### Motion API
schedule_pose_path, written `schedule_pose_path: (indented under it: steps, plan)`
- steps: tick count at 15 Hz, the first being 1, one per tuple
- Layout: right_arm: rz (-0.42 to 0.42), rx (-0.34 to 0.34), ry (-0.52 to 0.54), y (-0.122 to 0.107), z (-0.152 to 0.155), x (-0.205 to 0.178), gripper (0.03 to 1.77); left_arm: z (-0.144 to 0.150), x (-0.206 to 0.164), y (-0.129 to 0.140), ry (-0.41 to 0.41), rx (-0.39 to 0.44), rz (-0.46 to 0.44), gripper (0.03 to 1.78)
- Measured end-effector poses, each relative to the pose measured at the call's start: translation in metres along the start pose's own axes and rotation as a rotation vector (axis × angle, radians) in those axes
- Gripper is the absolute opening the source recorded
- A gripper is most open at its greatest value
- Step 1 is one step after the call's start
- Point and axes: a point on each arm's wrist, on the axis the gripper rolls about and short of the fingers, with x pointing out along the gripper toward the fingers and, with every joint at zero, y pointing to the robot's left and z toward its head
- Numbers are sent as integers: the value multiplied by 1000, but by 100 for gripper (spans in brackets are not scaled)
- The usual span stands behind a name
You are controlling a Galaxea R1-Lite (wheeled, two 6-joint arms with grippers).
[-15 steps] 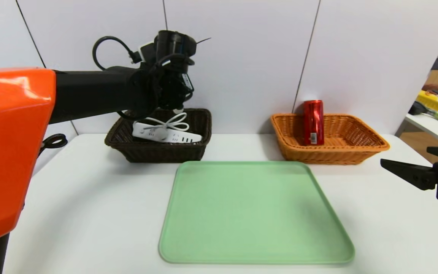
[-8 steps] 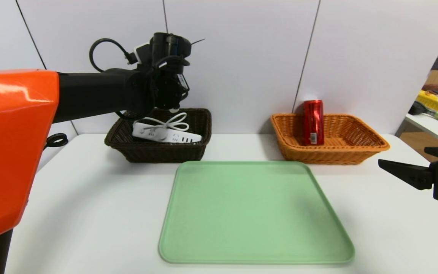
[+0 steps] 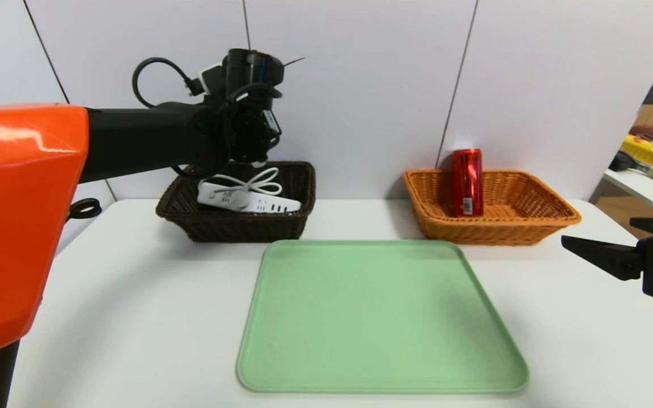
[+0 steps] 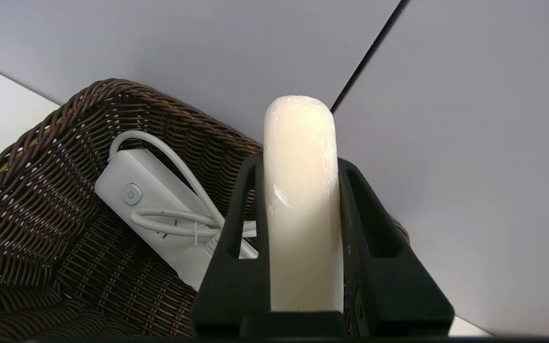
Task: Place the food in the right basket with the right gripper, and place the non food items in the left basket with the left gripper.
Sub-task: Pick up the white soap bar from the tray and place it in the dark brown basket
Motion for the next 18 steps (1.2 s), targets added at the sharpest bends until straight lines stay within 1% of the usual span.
schedule_pose_path:
  steps: [8,11,15,16,18]
  plan:
    - [3,-2,5,1,0,1,170,0,1,0,-5,-6,0,43]
    - [3,-3,8,1,-1,2,170,1,4,-1,-43,-23,5,43]
    - [3,-3,9,1,-1,2,170,-1,6,-1,-43,-20,8,43]
    - [3,-3,9,1,-1,2,170,-1,6,-1,-42,-19,8,45]
    - [4,-3,10,1,-1,2,170,-1,6,-1,-42,-19,9,75]
